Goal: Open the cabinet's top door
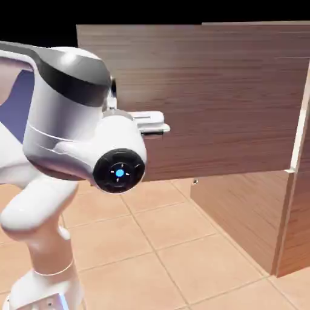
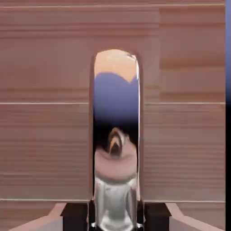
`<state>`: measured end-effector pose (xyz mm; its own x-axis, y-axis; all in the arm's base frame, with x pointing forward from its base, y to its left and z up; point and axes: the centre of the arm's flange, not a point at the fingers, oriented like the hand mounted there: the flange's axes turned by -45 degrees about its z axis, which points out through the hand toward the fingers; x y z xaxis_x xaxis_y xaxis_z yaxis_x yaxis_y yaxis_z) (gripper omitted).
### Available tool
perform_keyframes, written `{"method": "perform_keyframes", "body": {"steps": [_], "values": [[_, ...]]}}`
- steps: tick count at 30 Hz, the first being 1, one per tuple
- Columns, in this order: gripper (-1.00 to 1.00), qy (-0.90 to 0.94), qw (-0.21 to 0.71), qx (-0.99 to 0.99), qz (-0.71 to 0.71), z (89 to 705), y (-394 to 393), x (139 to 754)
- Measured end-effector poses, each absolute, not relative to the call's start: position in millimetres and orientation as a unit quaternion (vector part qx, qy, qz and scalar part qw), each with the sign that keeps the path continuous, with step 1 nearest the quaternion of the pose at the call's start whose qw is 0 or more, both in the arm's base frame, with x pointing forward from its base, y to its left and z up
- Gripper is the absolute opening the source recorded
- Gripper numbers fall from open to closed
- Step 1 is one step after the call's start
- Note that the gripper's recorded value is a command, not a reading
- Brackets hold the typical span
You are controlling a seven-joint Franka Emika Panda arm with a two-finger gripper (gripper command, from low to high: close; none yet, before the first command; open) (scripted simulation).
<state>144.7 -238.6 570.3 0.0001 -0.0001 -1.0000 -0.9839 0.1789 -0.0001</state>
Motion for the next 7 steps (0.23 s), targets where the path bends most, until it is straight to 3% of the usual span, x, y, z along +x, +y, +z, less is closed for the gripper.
{"method": "perform_keyframes", "body": {"steps": [7], "values": [[-1.0, 0.515, 0.515, -0.485, 0.484, 570.3, -296.6, 155.3]]}}
